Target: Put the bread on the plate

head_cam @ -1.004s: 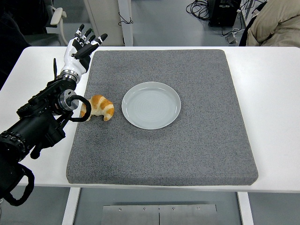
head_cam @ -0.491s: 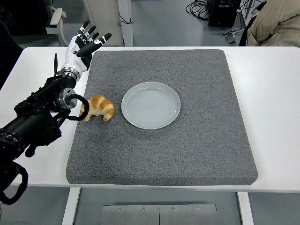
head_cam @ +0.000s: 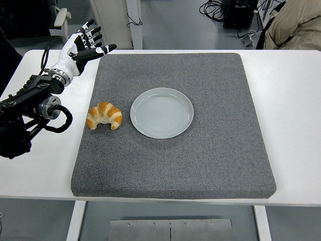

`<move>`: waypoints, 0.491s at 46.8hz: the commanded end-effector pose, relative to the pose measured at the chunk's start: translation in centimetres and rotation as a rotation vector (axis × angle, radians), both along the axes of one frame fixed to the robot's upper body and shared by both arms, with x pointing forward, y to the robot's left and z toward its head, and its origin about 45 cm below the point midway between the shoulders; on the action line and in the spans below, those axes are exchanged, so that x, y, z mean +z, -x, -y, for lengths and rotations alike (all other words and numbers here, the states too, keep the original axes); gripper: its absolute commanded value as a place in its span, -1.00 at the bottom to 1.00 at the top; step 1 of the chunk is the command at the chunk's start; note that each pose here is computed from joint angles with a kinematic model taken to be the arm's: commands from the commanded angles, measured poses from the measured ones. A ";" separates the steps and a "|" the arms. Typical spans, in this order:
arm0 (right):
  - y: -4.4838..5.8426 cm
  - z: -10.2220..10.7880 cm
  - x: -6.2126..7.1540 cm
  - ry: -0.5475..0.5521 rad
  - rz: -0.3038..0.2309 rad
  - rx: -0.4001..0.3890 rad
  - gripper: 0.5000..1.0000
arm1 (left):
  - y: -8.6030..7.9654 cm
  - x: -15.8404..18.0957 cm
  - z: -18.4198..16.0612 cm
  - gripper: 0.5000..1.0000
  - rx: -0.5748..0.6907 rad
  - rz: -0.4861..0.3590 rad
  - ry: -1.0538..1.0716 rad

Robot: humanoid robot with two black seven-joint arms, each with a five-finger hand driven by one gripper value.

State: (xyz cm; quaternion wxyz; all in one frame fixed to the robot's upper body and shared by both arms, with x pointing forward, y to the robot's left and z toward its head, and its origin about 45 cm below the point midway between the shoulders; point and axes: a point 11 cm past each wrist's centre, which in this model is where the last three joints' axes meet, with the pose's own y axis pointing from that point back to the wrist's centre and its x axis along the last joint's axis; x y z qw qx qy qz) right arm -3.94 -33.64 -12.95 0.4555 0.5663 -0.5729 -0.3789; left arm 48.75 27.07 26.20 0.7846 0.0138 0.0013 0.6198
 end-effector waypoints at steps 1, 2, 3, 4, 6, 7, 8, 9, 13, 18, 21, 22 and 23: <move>0.0 0.0 0.0 -0.001 0.001 -0.001 1.00 | 0.4 0.8 -0.7 0.88 -0.025 0.020 -0.059; 0.0 0.0 0.0 0.000 0.000 0.000 1.00 | 0.5 1.0 -0.9 0.88 -0.031 0.026 -0.077; 0.0 0.0 0.0 0.000 0.000 0.001 1.00 | 0.5 1.2 -1.1 0.88 -0.034 0.030 -0.092; 0.0 0.0 0.0 0.000 0.000 0.001 1.00 | 0.6 1.3 -1.3 0.88 -0.039 0.033 -0.109; 0.0 0.0 0.0 0.001 0.000 -0.001 1.00 | 0.7 1.5 -1.6 0.88 -0.048 0.036 -0.141; 0.0 0.0 0.0 0.000 0.000 0.000 1.00 | 0.8 1.6 -1.6 0.88 -0.055 0.038 -0.160; 0.0 0.0 0.0 0.000 0.000 0.001 1.00 | 0.8 1.7 -1.7 0.88 -0.061 0.040 -0.179; 0.0 0.0 0.0 0.000 0.000 0.001 1.00 | 0.9 1.7 -1.8 0.88 -0.066 0.041 -0.200; 0.0 0.0 0.0 0.001 0.000 -0.001 1.00 | 1.2 2.3 -1.9 0.88 -0.099 0.060 -0.279; 0.0 0.0 0.0 0.001 0.000 -0.001 1.00 | 2.1 2.9 -1.7 0.88 -0.155 0.072 -0.372; 0.0 0.0 0.0 0.000 0.000 0.001 1.00 | 2.7 3.1 -1.6 0.88 -0.189 0.081 -0.442; 0.0 0.0 0.0 0.000 0.000 0.001 1.00 | 2.9 3.1 -1.5 0.88 -0.201 0.085 -0.466; 0.0 0.0 0.0 0.000 0.000 0.001 1.00 | 3.1 3.1 -1.4 0.88 -0.215 0.087 -0.490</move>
